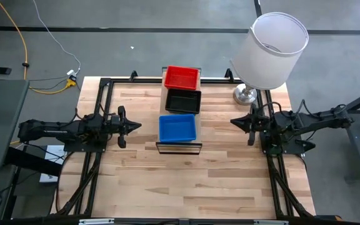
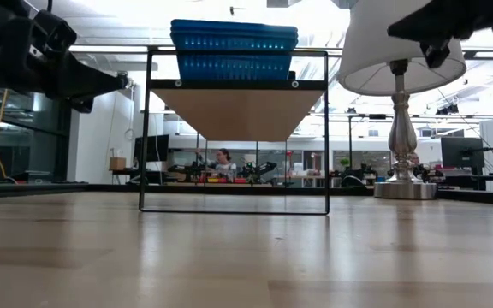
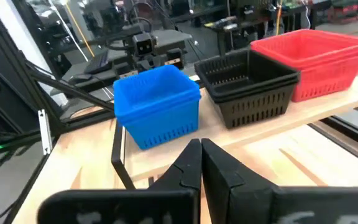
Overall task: Stack baskets on shelf by color
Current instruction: Return to Home Position
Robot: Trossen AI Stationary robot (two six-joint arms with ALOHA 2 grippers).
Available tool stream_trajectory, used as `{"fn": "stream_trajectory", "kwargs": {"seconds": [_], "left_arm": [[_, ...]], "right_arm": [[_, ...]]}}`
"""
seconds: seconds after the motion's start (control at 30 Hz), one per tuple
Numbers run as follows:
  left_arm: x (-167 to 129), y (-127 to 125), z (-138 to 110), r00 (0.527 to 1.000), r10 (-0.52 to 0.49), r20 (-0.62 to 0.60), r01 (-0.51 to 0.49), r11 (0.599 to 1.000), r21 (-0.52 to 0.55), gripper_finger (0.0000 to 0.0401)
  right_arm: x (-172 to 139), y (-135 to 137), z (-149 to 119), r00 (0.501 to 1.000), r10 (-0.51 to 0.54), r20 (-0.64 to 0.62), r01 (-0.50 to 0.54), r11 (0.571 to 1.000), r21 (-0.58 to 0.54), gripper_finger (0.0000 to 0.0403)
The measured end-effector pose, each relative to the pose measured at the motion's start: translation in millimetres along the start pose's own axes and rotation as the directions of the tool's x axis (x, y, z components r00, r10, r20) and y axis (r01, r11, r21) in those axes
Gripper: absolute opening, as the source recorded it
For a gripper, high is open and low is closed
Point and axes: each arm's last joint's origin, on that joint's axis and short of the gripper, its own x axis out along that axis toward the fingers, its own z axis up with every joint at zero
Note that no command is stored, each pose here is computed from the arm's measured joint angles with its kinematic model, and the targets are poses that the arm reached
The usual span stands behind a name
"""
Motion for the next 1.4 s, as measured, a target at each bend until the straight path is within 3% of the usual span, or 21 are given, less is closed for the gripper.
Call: {"fn": "stream_trajectory", "kwargs": {"seconds": [0.33,0.67,0.93,1.13,1.4], "left_arm": [[0.0,0.0,0.0,1.000,0.000,0.000,0.000,1.000,0.000,0.0002],[0.0,0.0,0.1,1.000,0.000,0.001,0.000,1.000,0.000,0.0003],[0.0,0.0,0.0,1.000,0.001,0.000,-0.001,1.000,0.001,0.0003],[0.0,0.0,-0.1,1.000,0.001,-0.001,-0.001,1.000,0.001,0.0003],[0.0,0.1,-0.2,1.000,0.003,-0.002,-0.003,1.000,0.001,0.0003]], "right_arm": [[-3.7,-13.3,-45.3,0.987,0.066,0.146,-0.068,0.998,0.010,0.0000],[-22.9,-22.0,-49.9,0.972,0.097,0.214,-0.103,0.995,0.016,0.0000],[-11.0,-23.6,-75.2,0.960,0.124,0.250,-0.124,0.992,-0.016,0.0000],[-10.5,-23.0,-76.1,0.955,0.198,0.223,-0.193,0.980,-0.040,0.0000],[-6.4,-29.2,-85.0,0.976,0.181,0.122,-0.175,0.983,-0.060,0.0000]]}}
